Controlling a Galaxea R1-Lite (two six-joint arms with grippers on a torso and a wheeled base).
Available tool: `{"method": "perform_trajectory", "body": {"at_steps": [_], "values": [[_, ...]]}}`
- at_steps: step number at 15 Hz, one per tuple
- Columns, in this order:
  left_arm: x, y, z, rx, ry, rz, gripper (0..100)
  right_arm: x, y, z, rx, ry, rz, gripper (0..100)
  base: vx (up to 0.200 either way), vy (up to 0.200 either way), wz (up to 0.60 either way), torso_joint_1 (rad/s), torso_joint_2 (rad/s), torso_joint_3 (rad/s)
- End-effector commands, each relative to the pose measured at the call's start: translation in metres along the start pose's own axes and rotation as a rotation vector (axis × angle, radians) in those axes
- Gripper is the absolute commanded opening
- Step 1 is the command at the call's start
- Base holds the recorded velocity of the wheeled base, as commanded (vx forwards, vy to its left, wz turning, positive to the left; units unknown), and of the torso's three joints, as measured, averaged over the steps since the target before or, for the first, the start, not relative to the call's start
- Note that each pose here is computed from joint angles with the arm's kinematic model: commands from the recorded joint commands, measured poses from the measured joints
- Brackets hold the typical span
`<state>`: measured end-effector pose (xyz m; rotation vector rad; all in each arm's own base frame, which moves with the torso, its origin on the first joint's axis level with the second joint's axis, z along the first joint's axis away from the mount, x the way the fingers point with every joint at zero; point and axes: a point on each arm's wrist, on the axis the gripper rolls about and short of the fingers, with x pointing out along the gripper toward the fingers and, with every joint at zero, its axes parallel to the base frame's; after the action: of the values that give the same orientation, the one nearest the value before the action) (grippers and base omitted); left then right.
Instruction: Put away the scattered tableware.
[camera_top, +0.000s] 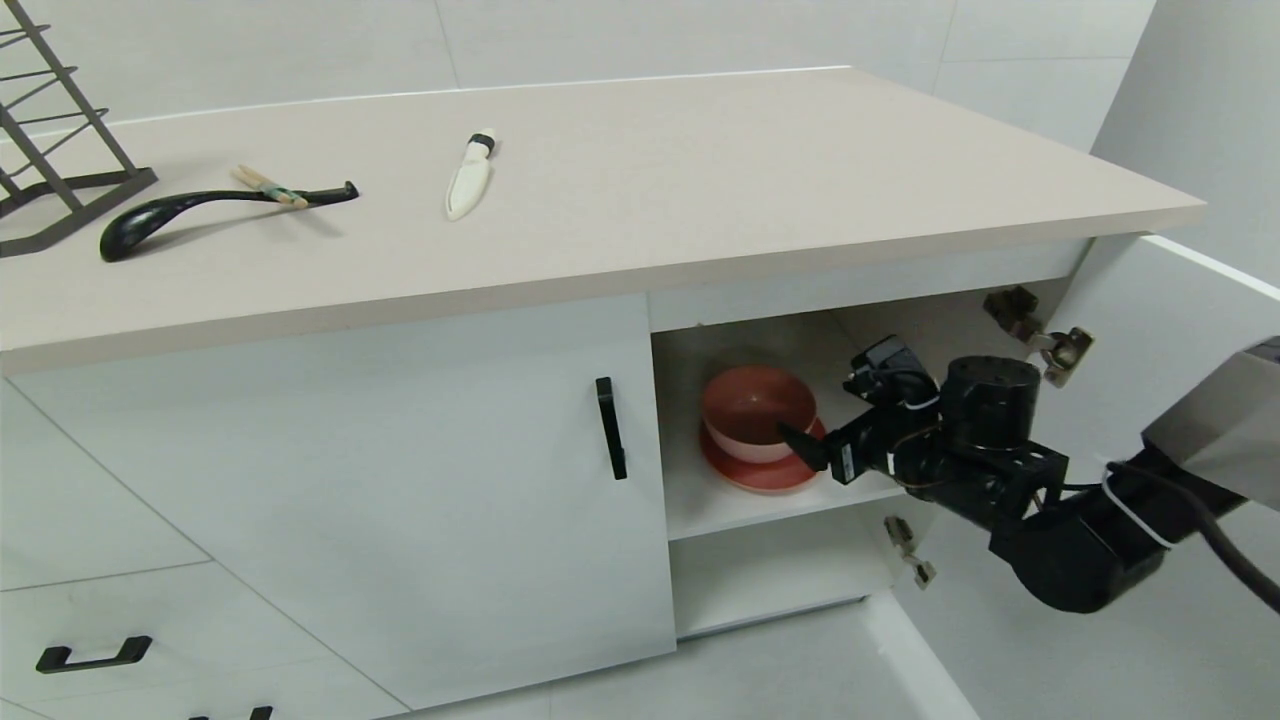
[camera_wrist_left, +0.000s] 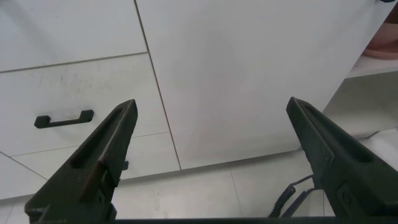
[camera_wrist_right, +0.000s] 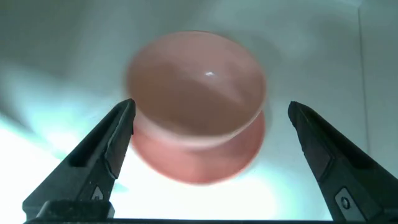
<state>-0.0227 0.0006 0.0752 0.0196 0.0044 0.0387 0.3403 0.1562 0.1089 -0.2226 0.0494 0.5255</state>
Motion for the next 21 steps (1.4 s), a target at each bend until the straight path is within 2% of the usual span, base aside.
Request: {"method": "perform_trajectory", "body": {"at_steps": [1,4,6,9,11,15,18,20,21], "values": [[0.0,0.0,0.0,0.002,-0.001,0.001,100,-0.049,0.007,0.03,-0.024,-0.092,0.005,100,0.0,0.0,0.0,0.0,0.0,0.0],[0.0,0.0,0.0,0.005,0.001,0.001,100,-0.101,0.009,0.048,-0.031,-0.144,0.003,100,0.0,0.0,0.0,0.0,0.0,0.0],[0.0,0.0,0.0,0.005,-0.001,0.001,100,-0.133,0.012,0.048,-0.031,-0.142,0.006,100,0.0,0.0,0.0,0.0,0.0,0.0],[0.0,0.0,0.0,0.007,0.001,0.001,100,-0.196,0.018,0.031,-0.019,-0.108,0.003,100,0.0,0.0,0.0,0.0,0.0,0.0],[0.0,0.0,0.0,0.008,0.001,0.001,100,-0.238,0.014,0.014,-0.002,-0.087,-0.062,100,0.0,0.0,0.0,0.0,0.0,0.0],[0.0,0.0,0.0,0.008,-0.001,0.001,100,-0.294,0.009,0.018,0.058,-0.162,-0.223,100,0.0,0.0,0.0,0.0,0.0,0.0],[0.0,0.0,0.0,0.006,-0.001,0.001,100,-0.343,0.024,0.004,0.046,-0.197,-0.267,100,0.0,0.0,0.0,0.0,0.0,0.0],[0.0,0.0,0.0,0.01,-0.001,0.001,100,-0.372,0.038,-0.02,0.06,-0.137,-0.35,100,0.0,0.0,0.0,0.0,0.0,0.0],[0.0,0.0,0.0,0.01,-0.001,0.001,100,-0.377,0.04,-0.023,0.066,-0.128,-0.367,100,0.0,0.0,0.0,0.0,0.0,0.0]]}}
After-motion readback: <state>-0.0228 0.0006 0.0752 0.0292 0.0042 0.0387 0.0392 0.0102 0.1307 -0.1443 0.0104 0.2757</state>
